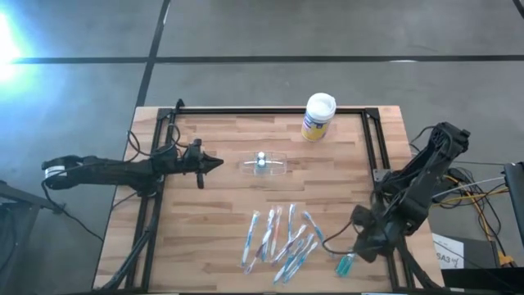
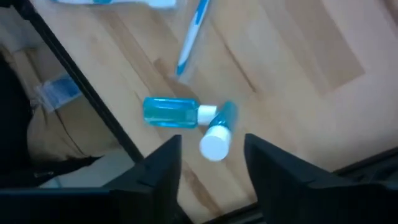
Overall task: Pick & Place toothbrushing station
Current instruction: Put the bottom right blue mouthwash into the transparent organizer
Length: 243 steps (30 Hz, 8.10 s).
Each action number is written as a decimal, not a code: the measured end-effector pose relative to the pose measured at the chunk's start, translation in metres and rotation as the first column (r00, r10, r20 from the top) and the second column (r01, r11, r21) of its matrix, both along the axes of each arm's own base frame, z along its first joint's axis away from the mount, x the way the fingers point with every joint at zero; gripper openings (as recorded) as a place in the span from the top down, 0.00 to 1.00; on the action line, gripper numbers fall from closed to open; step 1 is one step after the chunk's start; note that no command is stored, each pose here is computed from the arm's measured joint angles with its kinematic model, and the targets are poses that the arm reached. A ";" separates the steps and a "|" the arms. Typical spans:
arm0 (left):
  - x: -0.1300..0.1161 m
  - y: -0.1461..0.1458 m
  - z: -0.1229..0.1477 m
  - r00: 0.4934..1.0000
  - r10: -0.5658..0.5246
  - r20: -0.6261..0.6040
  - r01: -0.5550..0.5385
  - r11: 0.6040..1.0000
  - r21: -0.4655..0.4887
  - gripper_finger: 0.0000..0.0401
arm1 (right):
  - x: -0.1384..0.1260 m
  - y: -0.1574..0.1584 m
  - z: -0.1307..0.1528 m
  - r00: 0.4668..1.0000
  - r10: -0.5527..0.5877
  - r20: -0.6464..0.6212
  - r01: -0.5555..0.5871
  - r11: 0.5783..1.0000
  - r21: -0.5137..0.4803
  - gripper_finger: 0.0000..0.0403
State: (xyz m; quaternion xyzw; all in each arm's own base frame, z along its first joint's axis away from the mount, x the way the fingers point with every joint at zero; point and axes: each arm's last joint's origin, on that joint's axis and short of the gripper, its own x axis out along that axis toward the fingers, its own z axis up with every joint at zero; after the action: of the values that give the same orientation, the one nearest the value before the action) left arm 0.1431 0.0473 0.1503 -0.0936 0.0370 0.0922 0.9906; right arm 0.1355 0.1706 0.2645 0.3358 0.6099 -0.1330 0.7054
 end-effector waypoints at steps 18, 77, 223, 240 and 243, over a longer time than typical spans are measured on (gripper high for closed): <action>0.000 0.000 0.001 1.000 -0.006 0.000 0.006 1.000 0.022 0.98 | 0.015 0.033 -0.025 0.978 -0.124 -0.166 0.116 0.991 -0.060 0.40; 0.000 0.000 -0.004 0.999 -0.013 -0.042 0.013 1.000 -0.006 0.96 | 0.018 0.047 -0.048 0.975 0.036 -0.218 -0.072 0.985 -0.159 0.79; -0.001 -0.001 -0.009 0.997 -0.005 -0.072 -0.003 0.994 -0.105 0.97 | 0.272 -0.240 0.031 0.783 -0.613 0.106 0.622 0.770 -0.141 0.79; -0.001 0.000 -0.008 0.998 0.023 -0.063 -0.029 0.995 -0.098 0.97 | 0.274 -0.246 0.017 0.799 -0.599 0.051 0.595 0.776 -0.209 0.79; -0.001 0.000 -0.008 0.998 0.023 -0.062 -0.030 0.994 -0.101 0.96 | 0.276 -0.249 0.011 0.799 -0.600 0.042 0.593 0.775 -0.218 0.79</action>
State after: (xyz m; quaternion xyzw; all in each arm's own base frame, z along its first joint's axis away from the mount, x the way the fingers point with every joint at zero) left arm 0.1421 0.0475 0.1427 -0.1417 0.0707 0.1061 0.9817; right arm 0.4119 -0.0787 0.2755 0.4294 0.4640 -0.4209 0.6505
